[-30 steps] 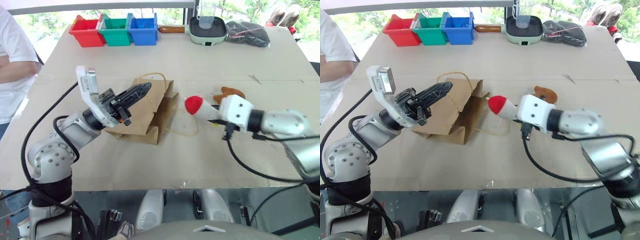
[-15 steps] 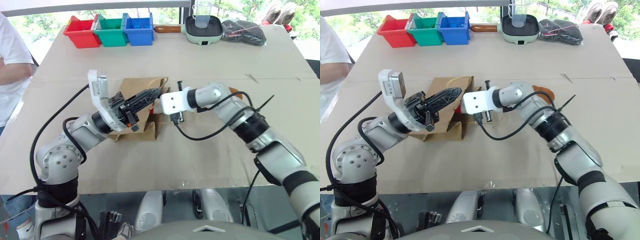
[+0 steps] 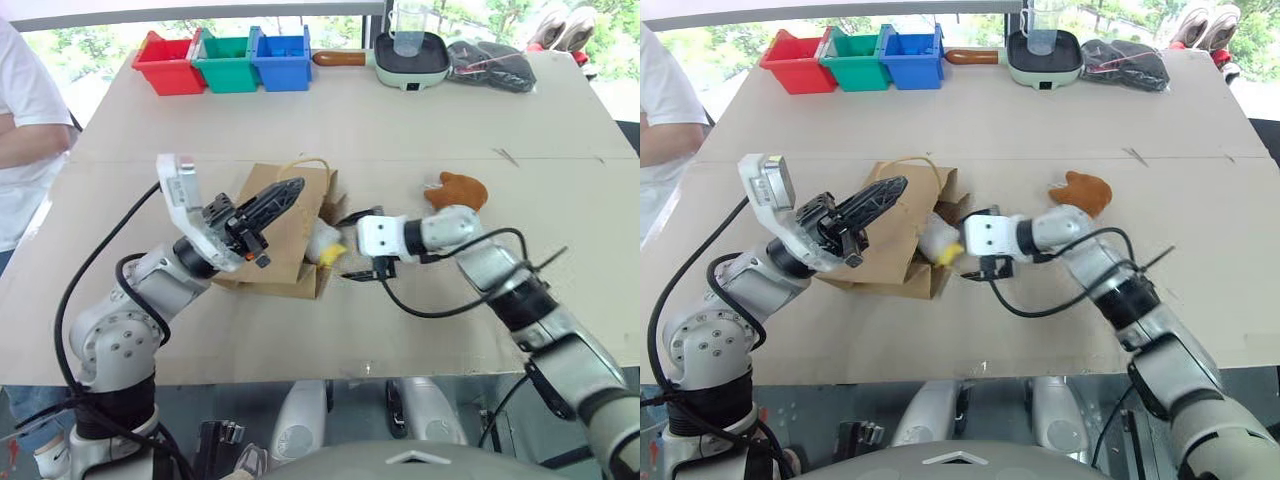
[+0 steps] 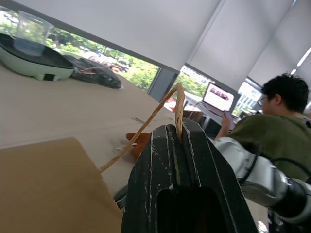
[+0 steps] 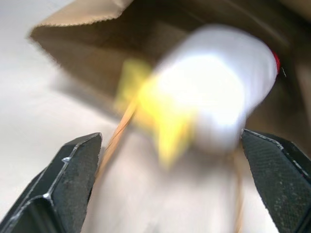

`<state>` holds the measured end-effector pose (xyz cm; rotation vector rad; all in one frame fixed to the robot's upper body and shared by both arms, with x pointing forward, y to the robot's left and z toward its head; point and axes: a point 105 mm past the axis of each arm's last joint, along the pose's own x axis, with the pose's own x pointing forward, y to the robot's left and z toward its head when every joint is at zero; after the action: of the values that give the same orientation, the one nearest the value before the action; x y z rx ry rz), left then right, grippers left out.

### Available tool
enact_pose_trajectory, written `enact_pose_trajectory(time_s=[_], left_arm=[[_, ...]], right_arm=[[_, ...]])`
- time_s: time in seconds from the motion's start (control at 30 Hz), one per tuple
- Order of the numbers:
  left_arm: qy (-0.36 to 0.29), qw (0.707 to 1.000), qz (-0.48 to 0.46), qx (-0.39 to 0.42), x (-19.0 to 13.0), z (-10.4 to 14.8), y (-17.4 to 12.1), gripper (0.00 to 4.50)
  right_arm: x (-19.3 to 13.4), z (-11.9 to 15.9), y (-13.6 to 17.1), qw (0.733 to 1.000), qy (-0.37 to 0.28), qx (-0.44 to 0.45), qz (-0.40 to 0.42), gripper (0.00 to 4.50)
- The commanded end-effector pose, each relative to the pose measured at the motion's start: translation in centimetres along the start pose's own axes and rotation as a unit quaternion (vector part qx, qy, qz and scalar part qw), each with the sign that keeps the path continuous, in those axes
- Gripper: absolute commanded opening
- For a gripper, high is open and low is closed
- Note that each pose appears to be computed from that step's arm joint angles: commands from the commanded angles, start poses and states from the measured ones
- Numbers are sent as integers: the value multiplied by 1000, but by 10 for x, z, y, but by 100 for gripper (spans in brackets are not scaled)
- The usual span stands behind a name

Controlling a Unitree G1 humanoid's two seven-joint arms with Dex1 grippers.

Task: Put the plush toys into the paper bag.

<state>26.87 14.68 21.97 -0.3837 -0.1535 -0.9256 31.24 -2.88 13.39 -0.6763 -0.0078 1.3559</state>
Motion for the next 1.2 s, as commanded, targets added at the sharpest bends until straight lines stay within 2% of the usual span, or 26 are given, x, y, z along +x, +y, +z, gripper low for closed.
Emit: enact_pose_trajectory(time_s=[0.03,0.1,0.17,0.27,0.33,0.43,0.53,0.63,0.67,0.7,0.73,0.83,0.93,0.97,1.03,1.1,1.2], left_arm=[[-25,999,-12,34,0,13,-8,0],[-34,999,-10,40,1,16,-6,0],[-49,998,-12,29,2,21,-4,0],[-60,998,-17,11,2,23,-4,0],[-66,998,-20,2,3,24,-4,0],[-68,997,-24,-1,5,26,-4,0],[-73,997,-31,6,12,30,-4,0],[-79,996,-31,13,13,33,-4,0],[-84,996,-28,12,13,34,-4,0],[-87,996,-27,12,13,35,-4,0],[-90,996,-26,11,13,35,-4,0],[-93,995,-27,5,13,34,-7,0],[-89,995,-38,-3,16,31,-9,0],[-87,995,-43,-6,17,31,-10,0],[-85,995,-48,-8,19,30,-10,0],[-78,995,-64,-11,24,30,-12,0],[-71,994,-77,-8,30,31,-11,0]], right_arm=[[-44,32,-25,994,-46,33,-92,449],[-78,27,-36,984,-38,72,-160,449],[-109,7,-34,973,7,100,-206,449],[-127,-23,-42,955,76,117,-263,449],[-133,-43,-54,939,121,126,-297,449],[-131,-67,-69,919,152,168,-322,449],[-112,-91,-74,911,184,213,-300,449],[-111,-100,-77,913,211,194,-291,360],[-112,-97,-80,913,202,191,-298,333],[-113,-94,-82,915,192,191,-298,274],[-113,-92,-82,917,184,192,-298,242],[-117,-80,-80,932,170,140,-286,126],[-105,-31,-65,971,80,44,-221,4],[-99,-14,-59,976,52,32,-207,4],[-91,2,-54,980,26,27,-195,4],[-57,22,-39,990,19,-24,-140,4],[-19,35,-27,994,9,-68,-85,4]])
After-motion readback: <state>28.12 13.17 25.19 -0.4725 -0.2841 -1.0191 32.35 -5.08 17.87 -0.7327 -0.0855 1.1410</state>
